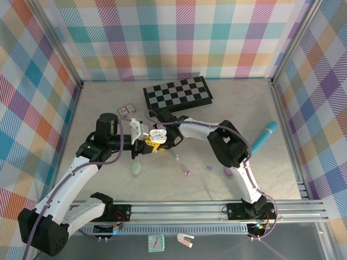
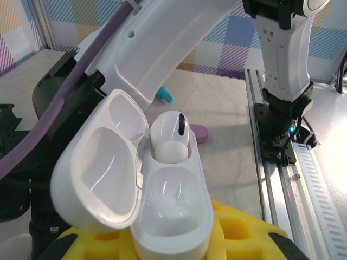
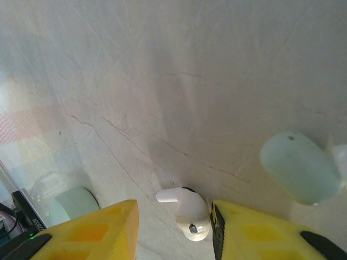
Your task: Insert wireless bluetooth earbuds into charging case
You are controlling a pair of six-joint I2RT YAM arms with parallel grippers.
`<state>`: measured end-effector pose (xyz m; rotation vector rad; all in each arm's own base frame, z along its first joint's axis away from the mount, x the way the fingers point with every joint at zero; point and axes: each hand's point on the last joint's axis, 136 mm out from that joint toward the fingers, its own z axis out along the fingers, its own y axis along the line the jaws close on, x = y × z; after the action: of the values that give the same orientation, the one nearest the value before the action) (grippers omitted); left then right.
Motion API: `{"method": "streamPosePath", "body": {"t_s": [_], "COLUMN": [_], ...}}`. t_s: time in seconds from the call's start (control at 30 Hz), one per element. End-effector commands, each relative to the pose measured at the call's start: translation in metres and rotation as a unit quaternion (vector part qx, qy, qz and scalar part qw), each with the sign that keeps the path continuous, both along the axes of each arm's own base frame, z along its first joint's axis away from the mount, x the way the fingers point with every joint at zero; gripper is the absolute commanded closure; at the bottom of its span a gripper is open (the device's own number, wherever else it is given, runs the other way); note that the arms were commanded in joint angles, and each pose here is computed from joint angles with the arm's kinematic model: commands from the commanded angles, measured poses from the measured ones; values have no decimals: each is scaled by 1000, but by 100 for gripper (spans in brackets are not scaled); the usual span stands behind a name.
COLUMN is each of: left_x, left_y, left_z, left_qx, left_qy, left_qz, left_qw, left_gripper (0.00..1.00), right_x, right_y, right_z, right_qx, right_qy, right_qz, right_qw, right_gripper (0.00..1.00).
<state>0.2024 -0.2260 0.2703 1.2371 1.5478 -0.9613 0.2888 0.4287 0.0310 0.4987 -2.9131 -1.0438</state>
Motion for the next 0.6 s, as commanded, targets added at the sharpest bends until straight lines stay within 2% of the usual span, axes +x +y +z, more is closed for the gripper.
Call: {"method": "streamPosePath", "body": {"t_s": [0.0, 0.57], "left_x": [-4, -5], "left_y": [-1, 0], "left_z": [3, 4], "left_qx": [-11, -10], "left_qy": [-10, -13], "left_qz": [-15, -14], "left_qw": [1000, 1000], "left_gripper": [92, 92], "right_x": [-8, -6], "right_y": [5, 0], "right_z": [-4, -14], "right_qx": [4, -17], "right_qy": [8, 6], "right_qz": [21, 12], "right_qw": [1000, 1000], "right_gripper": [60, 78]}}
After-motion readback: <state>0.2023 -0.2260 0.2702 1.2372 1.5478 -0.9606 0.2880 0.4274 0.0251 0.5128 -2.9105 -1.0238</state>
